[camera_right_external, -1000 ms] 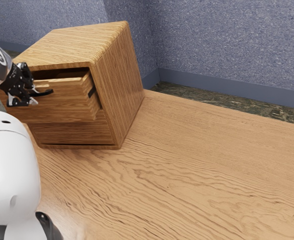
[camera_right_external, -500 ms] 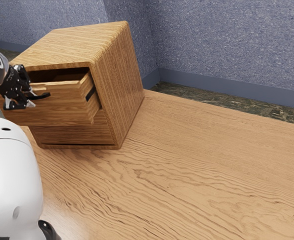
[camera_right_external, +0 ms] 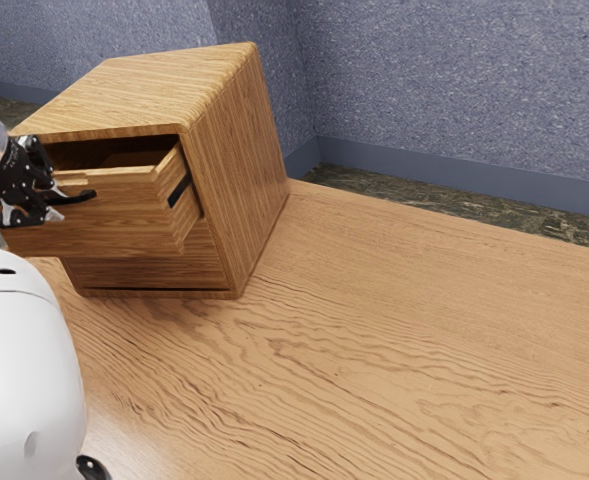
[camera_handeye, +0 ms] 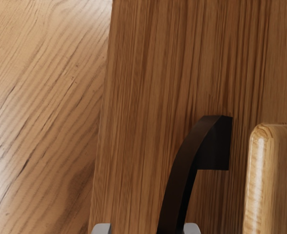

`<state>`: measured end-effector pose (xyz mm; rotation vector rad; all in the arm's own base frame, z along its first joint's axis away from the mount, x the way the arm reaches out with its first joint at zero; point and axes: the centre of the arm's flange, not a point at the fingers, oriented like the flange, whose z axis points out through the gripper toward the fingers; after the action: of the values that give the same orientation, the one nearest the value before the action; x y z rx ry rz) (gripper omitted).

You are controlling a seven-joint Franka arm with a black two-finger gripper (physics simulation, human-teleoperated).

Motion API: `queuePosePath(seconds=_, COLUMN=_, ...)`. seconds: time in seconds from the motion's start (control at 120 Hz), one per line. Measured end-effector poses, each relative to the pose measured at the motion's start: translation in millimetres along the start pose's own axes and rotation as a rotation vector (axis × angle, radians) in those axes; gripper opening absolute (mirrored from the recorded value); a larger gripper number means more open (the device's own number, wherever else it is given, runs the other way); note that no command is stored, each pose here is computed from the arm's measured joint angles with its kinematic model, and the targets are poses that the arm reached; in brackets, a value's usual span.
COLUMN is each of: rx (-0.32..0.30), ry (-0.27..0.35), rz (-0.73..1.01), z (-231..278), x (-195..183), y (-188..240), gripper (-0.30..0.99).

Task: Pull the drawer handle with one arm to open the drawer

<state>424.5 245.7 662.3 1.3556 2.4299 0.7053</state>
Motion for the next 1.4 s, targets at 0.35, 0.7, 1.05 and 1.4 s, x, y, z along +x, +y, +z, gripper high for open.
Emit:
queuePosePath(seconds=0.35, rx=0.001, ry=0.007, rz=-0.006, z=-2.6, x=-1.3, y=-8.6, gripper=0.1)
queuePosePath(seconds=0.7, rx=-0.004, ry=0.018, rz=-0.011, z=-10.3, x=-5.3, y=-19.3, gripper=0.1)
queuePosePath(seconds=1.05, rx=-0.01, ry=0.028, rz=-0.024, z=-18.1, x=-3.8, y=-28.8, gripper=0.11)
queuePosePath(seconds=1.4, rx=-0.007, ry=0.038, rz=-0.032, z=-21.6, x=-3.1, y=-34.6, gripper=0.11)
